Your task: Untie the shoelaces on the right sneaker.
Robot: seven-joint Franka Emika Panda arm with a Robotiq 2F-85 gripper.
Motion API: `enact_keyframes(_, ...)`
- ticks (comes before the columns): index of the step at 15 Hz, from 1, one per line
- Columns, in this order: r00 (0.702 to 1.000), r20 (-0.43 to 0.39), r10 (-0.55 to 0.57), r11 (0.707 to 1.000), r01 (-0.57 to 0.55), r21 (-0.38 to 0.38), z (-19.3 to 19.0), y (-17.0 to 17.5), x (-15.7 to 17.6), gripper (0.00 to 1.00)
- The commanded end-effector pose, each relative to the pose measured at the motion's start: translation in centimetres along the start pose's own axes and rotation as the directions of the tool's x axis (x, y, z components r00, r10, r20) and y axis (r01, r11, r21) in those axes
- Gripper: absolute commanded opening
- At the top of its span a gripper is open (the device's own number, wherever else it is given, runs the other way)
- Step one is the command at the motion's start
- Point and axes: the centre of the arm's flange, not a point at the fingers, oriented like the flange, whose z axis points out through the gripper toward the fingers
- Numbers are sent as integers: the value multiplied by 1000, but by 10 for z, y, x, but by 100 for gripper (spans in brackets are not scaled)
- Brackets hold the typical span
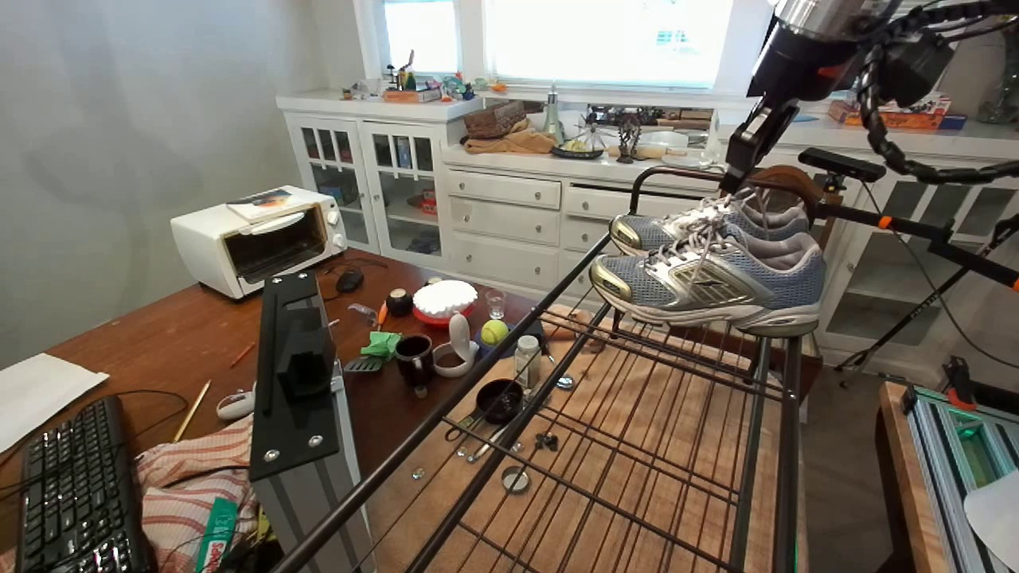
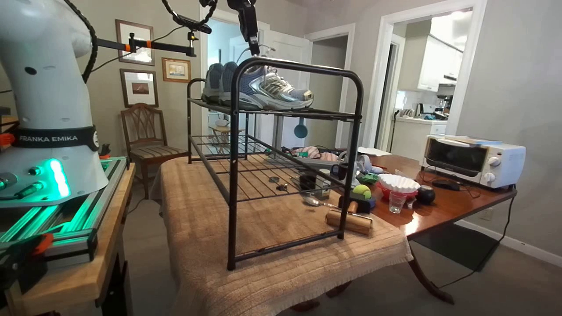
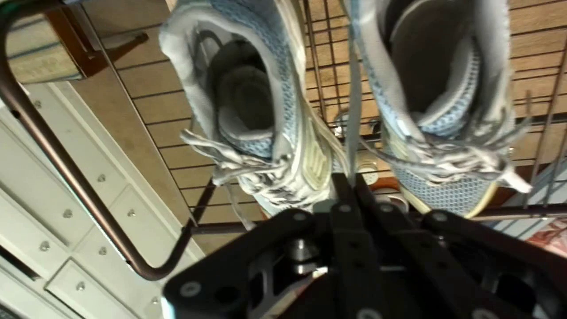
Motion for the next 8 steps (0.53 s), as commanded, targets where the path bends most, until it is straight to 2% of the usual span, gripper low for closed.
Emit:
enact_keyframes(1,994,-34,-108,988,111,105,-20,-22,3,1)
enact_keyframes(5,976,-84,-203,966,214,148,-40,-43,3,1)
enact_keyframes(6,974,-83,-210,964,221,149,-40,-44,4,11)
enact_keyframes(7,978,-84,-192,970,202,133,-41,-42,4,29)
enact_keyframes(8,981,-94,-170,977,180,116,-42,-36,3,35)
